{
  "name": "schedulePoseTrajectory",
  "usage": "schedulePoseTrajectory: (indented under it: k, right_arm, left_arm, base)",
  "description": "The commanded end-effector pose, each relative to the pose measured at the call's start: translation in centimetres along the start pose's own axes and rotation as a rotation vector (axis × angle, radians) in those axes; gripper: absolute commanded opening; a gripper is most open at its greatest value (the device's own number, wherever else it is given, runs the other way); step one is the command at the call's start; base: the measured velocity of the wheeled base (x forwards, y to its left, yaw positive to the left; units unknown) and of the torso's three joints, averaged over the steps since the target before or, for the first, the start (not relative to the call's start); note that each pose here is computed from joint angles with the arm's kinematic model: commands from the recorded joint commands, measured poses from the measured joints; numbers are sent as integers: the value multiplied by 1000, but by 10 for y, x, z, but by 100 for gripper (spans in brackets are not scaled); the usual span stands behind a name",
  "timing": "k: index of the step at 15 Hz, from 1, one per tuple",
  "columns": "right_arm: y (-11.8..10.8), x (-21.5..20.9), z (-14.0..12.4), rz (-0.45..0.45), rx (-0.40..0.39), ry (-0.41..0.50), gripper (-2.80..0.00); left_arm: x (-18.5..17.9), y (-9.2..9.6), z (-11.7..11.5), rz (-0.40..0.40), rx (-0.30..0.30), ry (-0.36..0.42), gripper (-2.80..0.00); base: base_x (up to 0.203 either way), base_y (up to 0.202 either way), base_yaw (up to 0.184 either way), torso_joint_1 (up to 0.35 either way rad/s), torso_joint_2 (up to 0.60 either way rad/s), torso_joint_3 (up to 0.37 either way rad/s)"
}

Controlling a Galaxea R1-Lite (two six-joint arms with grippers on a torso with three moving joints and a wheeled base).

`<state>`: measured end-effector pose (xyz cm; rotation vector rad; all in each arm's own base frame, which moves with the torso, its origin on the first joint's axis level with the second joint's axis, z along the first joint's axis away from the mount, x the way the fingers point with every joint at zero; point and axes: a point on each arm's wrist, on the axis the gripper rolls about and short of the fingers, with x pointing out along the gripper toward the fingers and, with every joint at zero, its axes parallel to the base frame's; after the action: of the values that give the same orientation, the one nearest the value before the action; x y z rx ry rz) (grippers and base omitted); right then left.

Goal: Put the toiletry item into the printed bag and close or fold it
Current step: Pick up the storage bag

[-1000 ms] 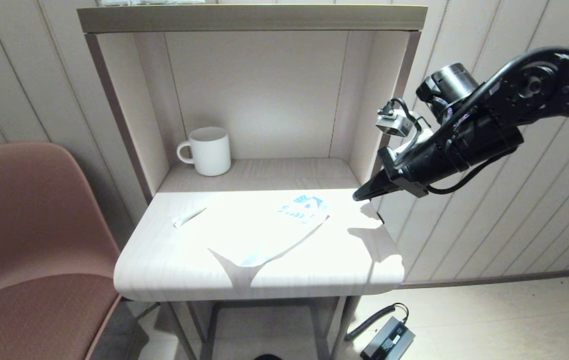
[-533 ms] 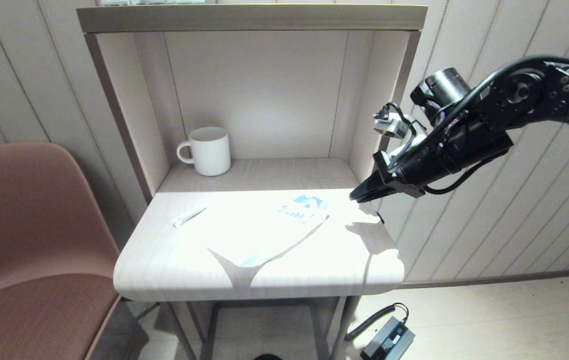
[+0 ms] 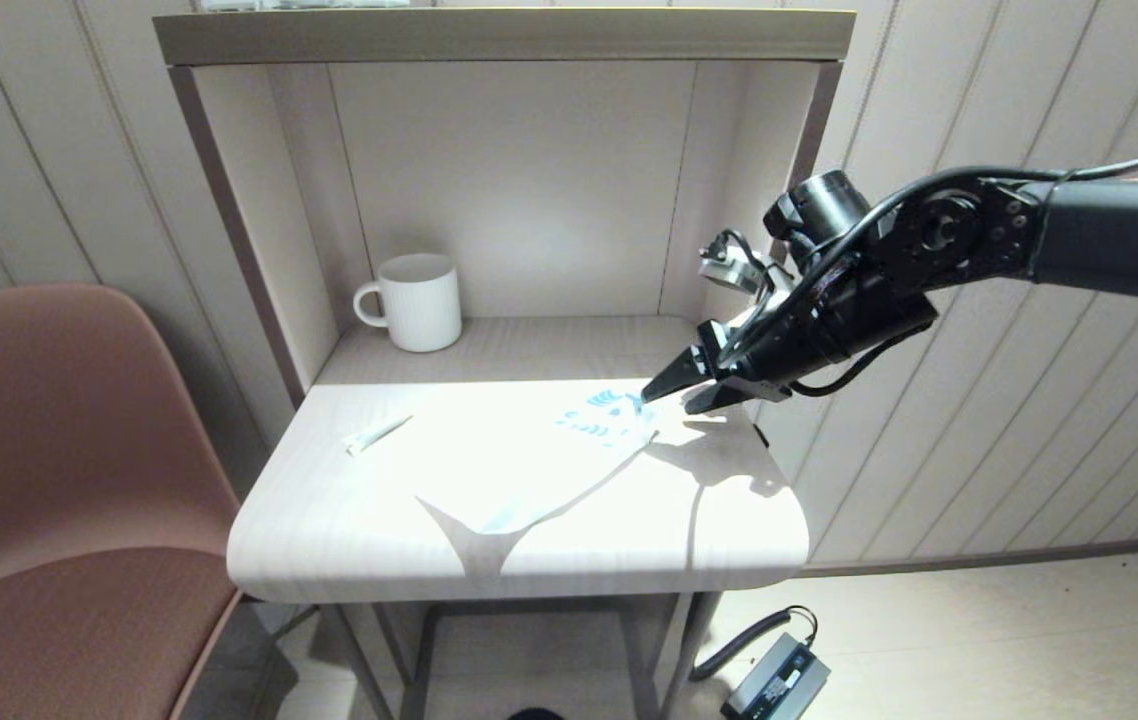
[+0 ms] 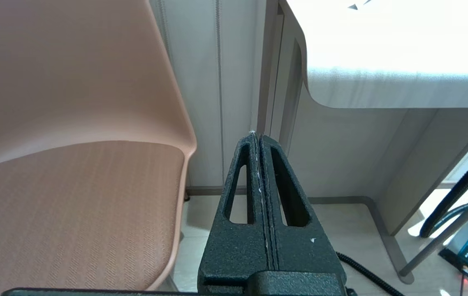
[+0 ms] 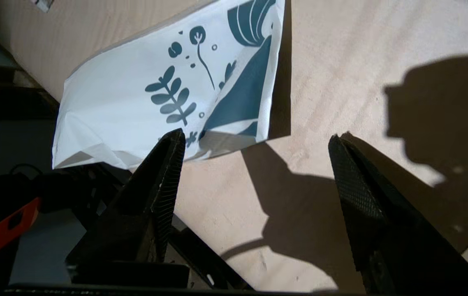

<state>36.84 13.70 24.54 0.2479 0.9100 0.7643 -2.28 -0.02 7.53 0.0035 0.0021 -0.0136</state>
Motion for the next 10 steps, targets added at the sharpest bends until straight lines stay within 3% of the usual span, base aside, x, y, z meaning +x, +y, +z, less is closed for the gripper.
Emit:
schedulePoseTrajectory:
  k: [1,7,10]
  right_arm:
    - [-7,22,3,16,-1,-6,0]
    - [-13,38,2,24,4,9,0]
    - [-8,52,-2,68,-1,45,0]
  left_arm:
    - [0,0,0,0,0,-1,-280]
    - [0,0,0,1,0,-1,-280]
    - [0,0,0,0,0,-1,-280]
  base:
    - [0,0,0,0,0,0]
    - [0,0,0,0,0,0]
    - [0,0,0,0,0,0]
